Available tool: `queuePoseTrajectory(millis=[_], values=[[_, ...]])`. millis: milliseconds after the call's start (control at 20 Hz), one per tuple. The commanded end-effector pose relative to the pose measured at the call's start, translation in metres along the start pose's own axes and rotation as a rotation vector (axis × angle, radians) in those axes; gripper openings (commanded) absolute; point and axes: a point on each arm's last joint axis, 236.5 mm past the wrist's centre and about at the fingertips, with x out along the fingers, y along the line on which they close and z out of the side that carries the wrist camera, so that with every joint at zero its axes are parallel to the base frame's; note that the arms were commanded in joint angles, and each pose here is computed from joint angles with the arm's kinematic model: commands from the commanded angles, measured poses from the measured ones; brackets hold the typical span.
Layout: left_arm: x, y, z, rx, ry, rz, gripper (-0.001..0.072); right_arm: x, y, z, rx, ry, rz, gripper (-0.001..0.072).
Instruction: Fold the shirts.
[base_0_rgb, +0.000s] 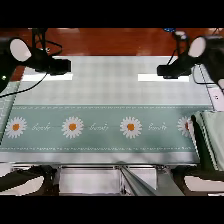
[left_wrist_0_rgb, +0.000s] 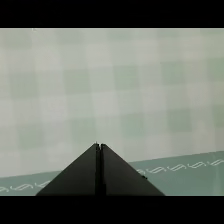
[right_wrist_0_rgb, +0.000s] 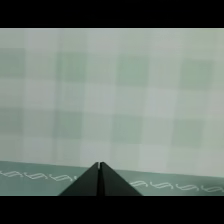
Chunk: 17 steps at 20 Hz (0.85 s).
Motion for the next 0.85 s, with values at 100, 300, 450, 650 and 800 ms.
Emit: queuePoseTrajectory(millis=[100,300,450,650,800], values=[[0.0098,0.0202,-0.0313,-0.046,0.114,0.075,0.0019,0.0302,-0.0012,-0.0351,-0.045,0.174,-0.11,0.0022],[0.0099,0.0197,-0.0304,-0.045,0.11,0.073,0.0019,0.0303,-0.0004,-0.0349,-0.044,0.173,-0.107,0.0022],[0.0099,0.0197,-0.0304,-0.045,0.11,0.073,0.0019,0.0303,-0.0004,-0.0349,-0.044,0.173,-0.107,0.0022],[0.0099,0.0197,-0.0304,-0.045,0.11,0.073,0.0019,0.0303,-0.0004,-0.0349,-0.044,0.173,-0.107,0.0022],[0.0099,0.0197,-0.0304,-0.045,0.11,0.073,0.0019,0.0303,-0.0004,-0.0349,-0.044,0.173,-0.107,0.0022]])
